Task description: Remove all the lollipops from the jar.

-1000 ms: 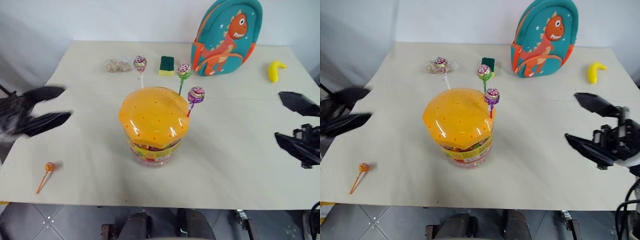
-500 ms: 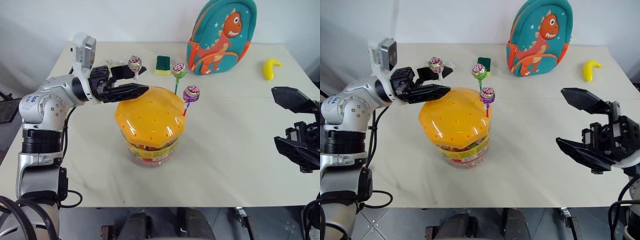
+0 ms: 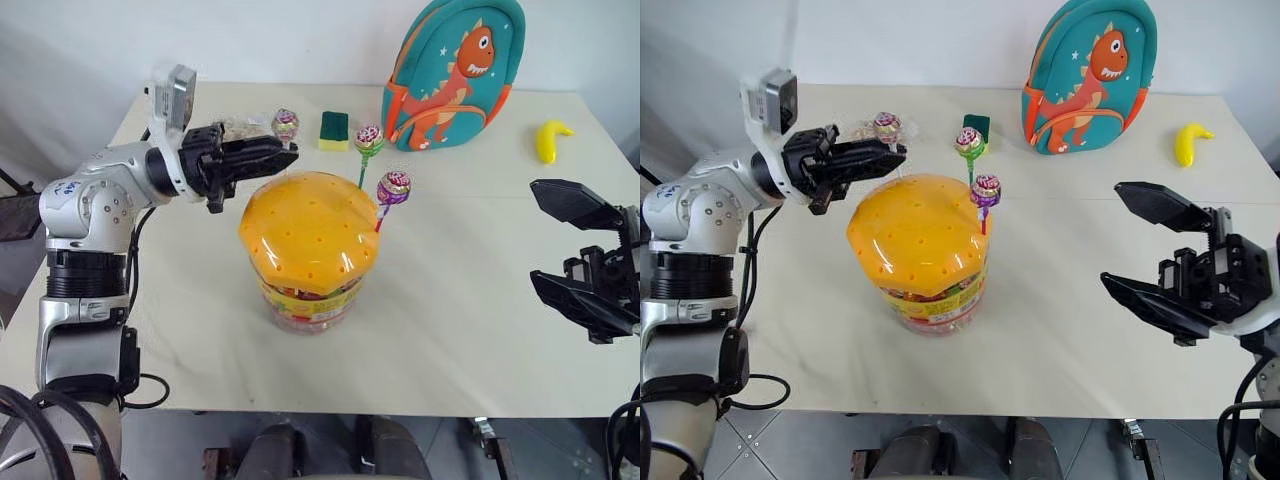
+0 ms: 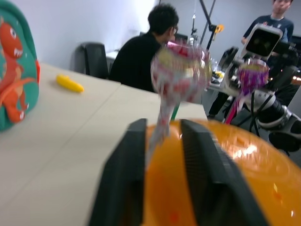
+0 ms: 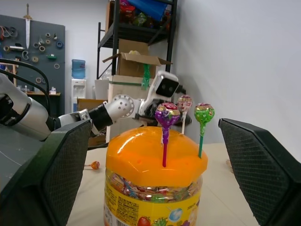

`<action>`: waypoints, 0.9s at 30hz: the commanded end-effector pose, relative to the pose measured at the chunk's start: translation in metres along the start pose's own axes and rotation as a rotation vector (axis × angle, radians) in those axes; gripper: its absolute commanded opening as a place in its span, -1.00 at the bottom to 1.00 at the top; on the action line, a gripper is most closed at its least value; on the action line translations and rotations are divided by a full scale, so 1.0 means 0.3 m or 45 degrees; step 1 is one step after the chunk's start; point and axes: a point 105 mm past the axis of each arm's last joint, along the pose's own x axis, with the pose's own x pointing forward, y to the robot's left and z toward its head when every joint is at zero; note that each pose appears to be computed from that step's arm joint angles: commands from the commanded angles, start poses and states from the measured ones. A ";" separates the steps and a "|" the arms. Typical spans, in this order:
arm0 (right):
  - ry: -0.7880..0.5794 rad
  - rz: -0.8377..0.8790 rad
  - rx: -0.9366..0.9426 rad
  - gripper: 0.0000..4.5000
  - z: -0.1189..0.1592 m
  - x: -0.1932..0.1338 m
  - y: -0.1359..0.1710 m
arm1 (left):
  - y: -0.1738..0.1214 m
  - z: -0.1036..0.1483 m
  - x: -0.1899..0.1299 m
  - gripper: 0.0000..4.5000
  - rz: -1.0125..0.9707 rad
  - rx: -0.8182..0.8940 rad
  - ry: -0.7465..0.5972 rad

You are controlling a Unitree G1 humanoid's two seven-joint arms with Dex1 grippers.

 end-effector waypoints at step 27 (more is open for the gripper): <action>0.281 0.344 0.138 1.00 -0.152 0.020 0.028 | -0.239 -0.441 -0.734 -0.99 1.332 -0.511 0.672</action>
